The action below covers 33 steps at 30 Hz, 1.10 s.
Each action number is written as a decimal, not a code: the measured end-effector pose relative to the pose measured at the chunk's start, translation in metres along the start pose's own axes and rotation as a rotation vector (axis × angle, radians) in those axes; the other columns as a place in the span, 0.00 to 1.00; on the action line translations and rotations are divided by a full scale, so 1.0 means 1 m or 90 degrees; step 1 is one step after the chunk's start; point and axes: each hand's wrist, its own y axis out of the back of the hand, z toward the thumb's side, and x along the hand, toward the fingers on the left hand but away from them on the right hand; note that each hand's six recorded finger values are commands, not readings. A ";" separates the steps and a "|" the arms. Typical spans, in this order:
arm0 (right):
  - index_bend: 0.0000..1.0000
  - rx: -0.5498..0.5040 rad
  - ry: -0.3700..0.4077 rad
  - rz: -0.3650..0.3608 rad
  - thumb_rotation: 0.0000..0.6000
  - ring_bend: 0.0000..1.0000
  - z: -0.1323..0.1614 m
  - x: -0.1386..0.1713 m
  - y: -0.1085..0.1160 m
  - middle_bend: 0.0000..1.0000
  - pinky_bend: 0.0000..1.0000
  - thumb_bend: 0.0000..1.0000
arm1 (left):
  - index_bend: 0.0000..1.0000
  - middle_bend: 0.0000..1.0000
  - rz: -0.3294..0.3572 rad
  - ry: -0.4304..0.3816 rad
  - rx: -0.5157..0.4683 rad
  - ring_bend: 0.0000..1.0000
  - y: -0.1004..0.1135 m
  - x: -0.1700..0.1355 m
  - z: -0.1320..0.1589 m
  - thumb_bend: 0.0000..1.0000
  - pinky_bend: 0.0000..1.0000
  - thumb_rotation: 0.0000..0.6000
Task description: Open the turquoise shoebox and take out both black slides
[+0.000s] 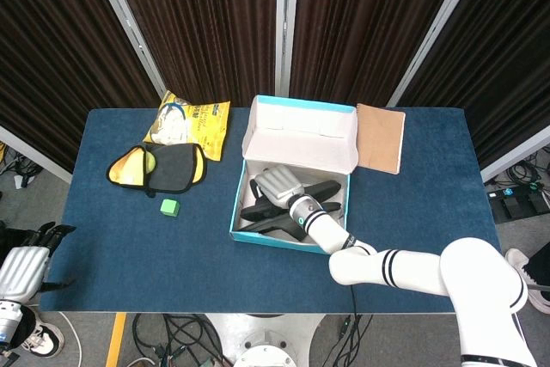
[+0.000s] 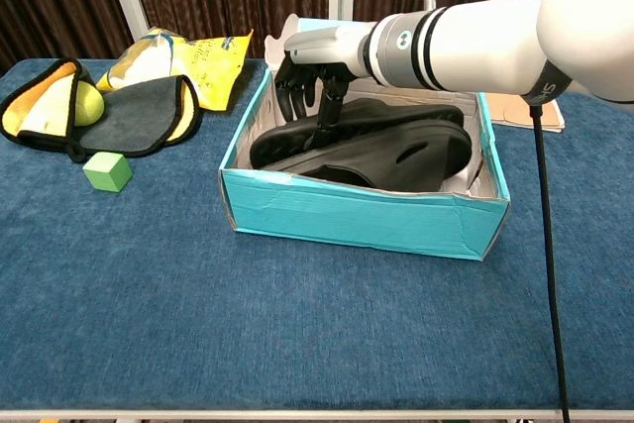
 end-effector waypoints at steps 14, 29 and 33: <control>0.89 0.013 -0.004 -0.037 1.00 0.59 0.000 0.000 0.002 0.73 0.74 0.33 | 0.16 0.15 -0.002 0.004 0.000 0.08 -0.001 0.000 -0.002 0.00 0.30 1.00; 0.90 -0.017 0.043 -0.145 1.00 0.60 0.010 0.018 0.037 0.74 0.76 0.39 | 0.16 0.15 0.002 -0.002 -0.001 0.08 0.000 0.000 0.001 0.00 0.30 1.00; 0.90 -0.013 0.068 -0.194 1.00 0.60 0.015 0.028 0.051 0.74 0.76 0.40 | 0.16 0.15 0.005 -0.001 -0.002 0.08 0.000 0.000 0.001 0.00 0.30 1.00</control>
